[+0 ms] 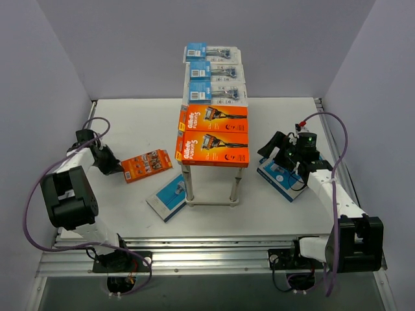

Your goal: Place and organize the shaving razors onto the shelf

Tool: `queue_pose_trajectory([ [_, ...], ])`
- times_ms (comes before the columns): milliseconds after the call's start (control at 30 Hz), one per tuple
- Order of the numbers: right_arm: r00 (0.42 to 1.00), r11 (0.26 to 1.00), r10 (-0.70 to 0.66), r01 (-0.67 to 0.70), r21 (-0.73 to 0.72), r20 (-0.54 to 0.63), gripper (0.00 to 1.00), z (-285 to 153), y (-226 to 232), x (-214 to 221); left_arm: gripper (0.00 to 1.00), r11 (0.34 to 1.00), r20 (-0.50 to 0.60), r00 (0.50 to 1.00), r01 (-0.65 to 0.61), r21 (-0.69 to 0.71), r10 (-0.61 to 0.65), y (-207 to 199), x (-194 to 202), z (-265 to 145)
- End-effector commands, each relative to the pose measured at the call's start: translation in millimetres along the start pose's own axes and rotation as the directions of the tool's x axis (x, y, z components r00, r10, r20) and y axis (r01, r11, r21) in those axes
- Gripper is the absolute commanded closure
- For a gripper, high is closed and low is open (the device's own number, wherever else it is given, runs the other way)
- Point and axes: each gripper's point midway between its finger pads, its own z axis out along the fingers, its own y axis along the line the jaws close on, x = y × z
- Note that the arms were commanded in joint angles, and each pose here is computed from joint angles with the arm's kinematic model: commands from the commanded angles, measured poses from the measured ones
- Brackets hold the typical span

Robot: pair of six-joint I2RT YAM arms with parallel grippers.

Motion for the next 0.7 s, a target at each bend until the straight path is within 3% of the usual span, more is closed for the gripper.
queue_pose_trajectory([
  [0,0.998,1.000,-0.025,0.026,-0.006,0.052,0.15,-9.1,8.1,-18.5,0.98,0.993,0.105,0.994,-0.005,0.114,-0.007,-28.5,-17.6,-26.0],
  [367,0.999,1.000,-0.019,0.020,-0.003,0.048,0.14,-13.4,6.6,-13.3,0.97,0.970,0.145,0.989,-0.023,0.241,-0.012,-55.2,-23.5,-46.0],
  [400,0.999,1.000,-0.019,0.019,-0.006,0.043,0.14,-13.0,6.1,-11.5,0.90,0.968,0.157,0.988,-0.051,0.245,0.012,-57.2,-27.5,-47.7],
  [500,1.000,1.000,-0.014,0.014,-0.016,0.025,0.14,-10.8,6.1,-6.9,0.58,0.971,0.141,0.989,-0.080,0.227,0.048,-55.3,-26.4,-44.6],
  [667,1.000,0.999,-0.019,0.018,-0.028,-0.002,0.14,-6.8,3.5,1.7,0.46,0.992,0.164,0.983,-0.098,0.080,0.084,-32.5,-33.3,-41.1],
])
